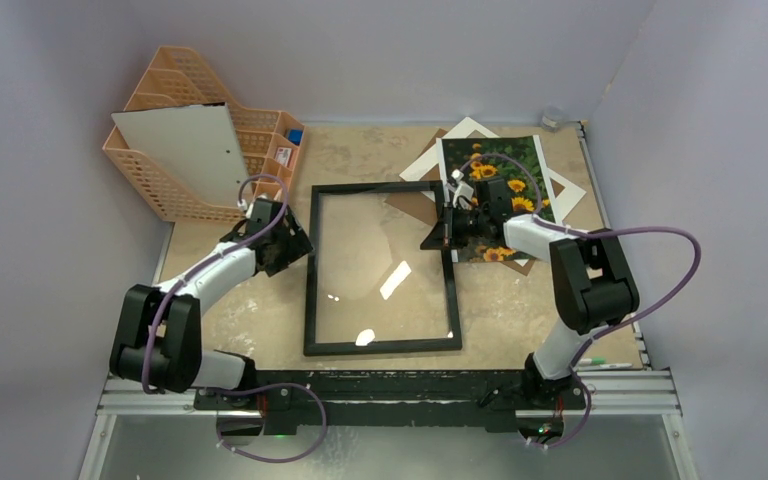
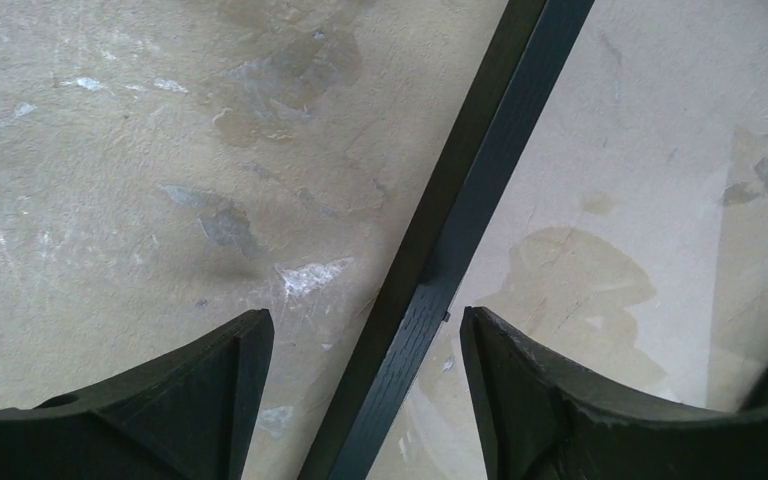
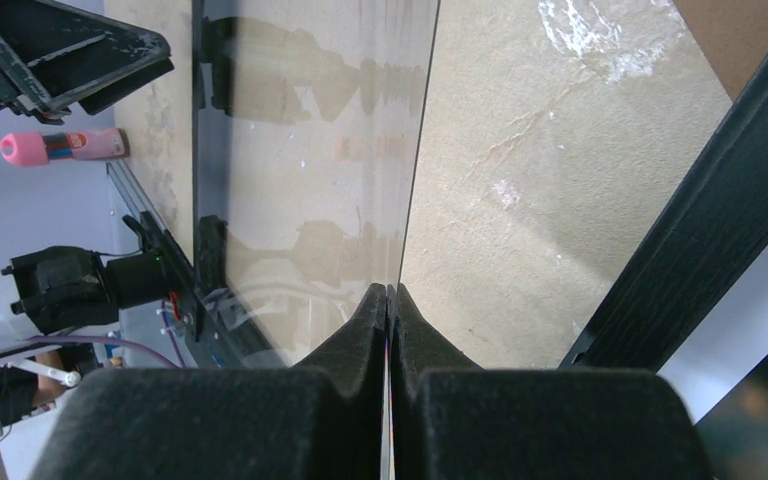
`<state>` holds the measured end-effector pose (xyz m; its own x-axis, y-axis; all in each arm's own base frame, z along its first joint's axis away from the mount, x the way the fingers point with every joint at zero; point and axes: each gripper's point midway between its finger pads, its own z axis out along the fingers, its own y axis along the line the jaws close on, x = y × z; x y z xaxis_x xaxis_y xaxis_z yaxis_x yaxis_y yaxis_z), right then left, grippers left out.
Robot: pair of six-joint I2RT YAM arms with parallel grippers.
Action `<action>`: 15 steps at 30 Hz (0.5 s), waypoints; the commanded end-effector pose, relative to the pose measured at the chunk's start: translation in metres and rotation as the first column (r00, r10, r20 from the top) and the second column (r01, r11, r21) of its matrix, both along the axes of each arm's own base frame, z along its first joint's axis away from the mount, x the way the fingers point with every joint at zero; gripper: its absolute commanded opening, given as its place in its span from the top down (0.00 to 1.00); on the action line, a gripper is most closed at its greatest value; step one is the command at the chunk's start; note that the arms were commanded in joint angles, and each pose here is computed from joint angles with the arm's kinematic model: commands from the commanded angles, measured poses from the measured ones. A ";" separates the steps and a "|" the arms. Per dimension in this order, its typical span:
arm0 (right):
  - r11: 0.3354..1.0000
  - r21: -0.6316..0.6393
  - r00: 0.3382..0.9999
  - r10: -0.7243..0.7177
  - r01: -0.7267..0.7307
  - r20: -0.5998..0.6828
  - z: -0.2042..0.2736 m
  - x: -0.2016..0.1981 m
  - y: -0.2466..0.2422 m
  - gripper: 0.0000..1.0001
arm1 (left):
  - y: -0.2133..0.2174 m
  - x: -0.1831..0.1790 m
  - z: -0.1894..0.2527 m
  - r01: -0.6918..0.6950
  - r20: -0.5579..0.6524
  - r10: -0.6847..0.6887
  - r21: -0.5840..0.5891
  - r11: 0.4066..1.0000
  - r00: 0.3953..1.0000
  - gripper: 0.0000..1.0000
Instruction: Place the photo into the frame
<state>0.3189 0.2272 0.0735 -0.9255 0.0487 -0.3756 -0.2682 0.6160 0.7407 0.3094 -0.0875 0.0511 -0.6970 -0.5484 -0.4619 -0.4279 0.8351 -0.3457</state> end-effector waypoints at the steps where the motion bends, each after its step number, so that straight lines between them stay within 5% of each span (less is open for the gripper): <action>1: 0.998 0.047 0.992 0.028 -0.034 0.120 0.033 0.008 0.005 1.00 | -0.005 0.007 0.001 0.024 0.027 -0.024 -0.014 1.000 0.999 0.29; 15: 0.995 0.091 0.993 0.033 -0.044 0.110 0.038 0.002 0.008 1.00 | -0.005 0.007 -0.006 0.028 0.013 -0.028 -0.013 1.000 1.000 0.29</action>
<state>0.3185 0.2326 0.0936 -0.9059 0.0469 -0.4209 -0.3224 0.5681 0.7572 0.3112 -0.0913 0.0444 -0.7089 -0.5458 -0.4467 -0.4228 0.8358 -0.3504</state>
